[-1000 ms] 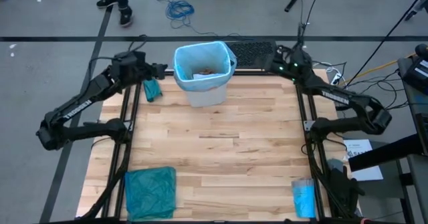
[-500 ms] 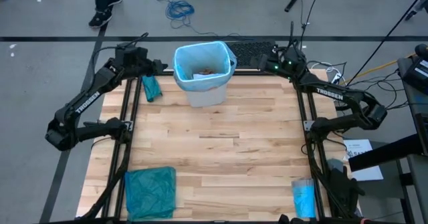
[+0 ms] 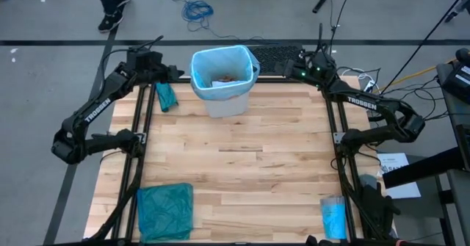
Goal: Place trash/remove bag and relplace
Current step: Remove the blue trash bag from the white trash bin
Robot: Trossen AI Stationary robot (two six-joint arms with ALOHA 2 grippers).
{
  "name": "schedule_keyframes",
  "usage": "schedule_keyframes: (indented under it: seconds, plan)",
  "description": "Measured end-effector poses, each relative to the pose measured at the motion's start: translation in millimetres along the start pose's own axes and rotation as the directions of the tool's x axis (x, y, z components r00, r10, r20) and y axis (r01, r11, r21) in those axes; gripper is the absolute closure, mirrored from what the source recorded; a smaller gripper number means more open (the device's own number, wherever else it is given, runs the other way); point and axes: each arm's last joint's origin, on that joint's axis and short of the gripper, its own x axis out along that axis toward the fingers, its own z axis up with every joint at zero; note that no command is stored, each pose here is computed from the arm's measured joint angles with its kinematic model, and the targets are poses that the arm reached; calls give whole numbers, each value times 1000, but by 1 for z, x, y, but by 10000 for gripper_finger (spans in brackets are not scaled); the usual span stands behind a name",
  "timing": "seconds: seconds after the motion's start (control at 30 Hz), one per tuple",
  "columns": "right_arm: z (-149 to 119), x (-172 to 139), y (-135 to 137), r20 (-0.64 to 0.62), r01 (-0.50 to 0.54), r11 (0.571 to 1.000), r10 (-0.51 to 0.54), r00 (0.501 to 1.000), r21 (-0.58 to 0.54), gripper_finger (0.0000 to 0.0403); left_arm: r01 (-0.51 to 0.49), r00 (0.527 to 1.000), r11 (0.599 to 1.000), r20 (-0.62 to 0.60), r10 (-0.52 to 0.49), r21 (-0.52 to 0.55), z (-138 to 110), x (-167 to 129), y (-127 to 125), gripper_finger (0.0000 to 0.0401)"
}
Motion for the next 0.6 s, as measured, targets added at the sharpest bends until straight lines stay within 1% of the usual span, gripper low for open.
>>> schedule_keyframes:
  seconds: [0.6]
  plan:
    - [0,0,0,-1,1,1000,-1,1000,-20,243,1,1000,1000,0,-1,0,0,0,0,248]
